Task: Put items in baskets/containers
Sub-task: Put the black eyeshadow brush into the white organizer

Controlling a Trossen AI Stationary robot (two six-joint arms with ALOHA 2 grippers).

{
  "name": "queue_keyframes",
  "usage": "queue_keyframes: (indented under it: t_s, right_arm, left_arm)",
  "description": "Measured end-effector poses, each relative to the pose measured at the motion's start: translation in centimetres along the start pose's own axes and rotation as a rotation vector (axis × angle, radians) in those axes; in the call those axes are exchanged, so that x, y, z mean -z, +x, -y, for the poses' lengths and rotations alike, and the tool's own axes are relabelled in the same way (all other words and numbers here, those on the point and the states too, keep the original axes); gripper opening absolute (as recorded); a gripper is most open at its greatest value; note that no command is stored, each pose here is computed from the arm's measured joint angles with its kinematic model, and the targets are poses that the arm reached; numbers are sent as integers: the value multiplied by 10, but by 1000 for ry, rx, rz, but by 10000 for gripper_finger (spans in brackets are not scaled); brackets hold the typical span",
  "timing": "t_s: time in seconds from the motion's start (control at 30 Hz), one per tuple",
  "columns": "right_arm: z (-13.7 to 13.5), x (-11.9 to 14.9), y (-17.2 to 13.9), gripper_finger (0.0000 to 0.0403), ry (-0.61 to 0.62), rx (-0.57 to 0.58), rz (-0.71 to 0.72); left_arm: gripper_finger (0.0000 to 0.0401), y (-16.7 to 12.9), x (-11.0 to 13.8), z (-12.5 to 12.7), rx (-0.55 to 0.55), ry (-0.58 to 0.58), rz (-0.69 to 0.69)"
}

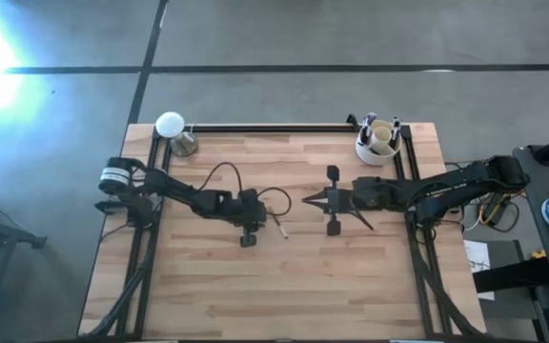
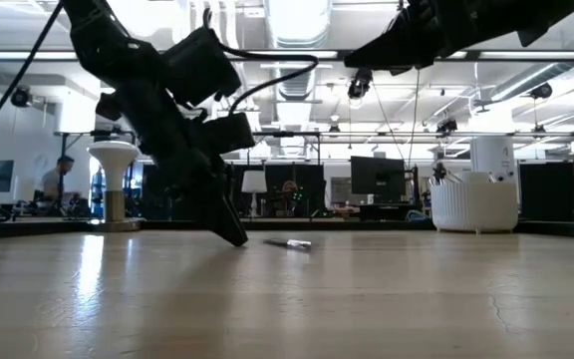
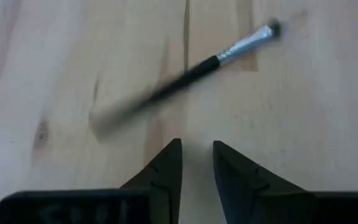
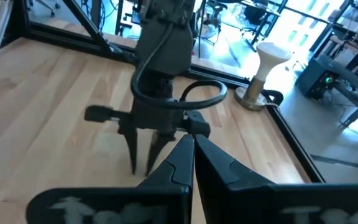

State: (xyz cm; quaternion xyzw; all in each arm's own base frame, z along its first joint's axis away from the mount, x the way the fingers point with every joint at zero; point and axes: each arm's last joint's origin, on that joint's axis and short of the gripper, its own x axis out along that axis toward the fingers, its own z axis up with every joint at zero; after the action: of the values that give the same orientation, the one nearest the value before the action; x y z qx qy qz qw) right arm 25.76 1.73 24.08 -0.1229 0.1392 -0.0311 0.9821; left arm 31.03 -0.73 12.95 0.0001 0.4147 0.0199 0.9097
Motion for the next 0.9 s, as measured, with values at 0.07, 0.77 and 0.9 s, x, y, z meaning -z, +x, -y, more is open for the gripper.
queue_keyframes:
  t_s: [0.07,0.77,0.9]
  right_arm:
    - [0,0,0,8,2,0,2]
    - [0,0,0,9,3,1,4]
    - [0,0,0,9,3,1,4]
  left_arm:
    - [85,1,1,-3,-35,-3,-6]
    - [86,-5,-14,25,72,-245,58]
    - [86,-8,-14,45,45,-274,69]
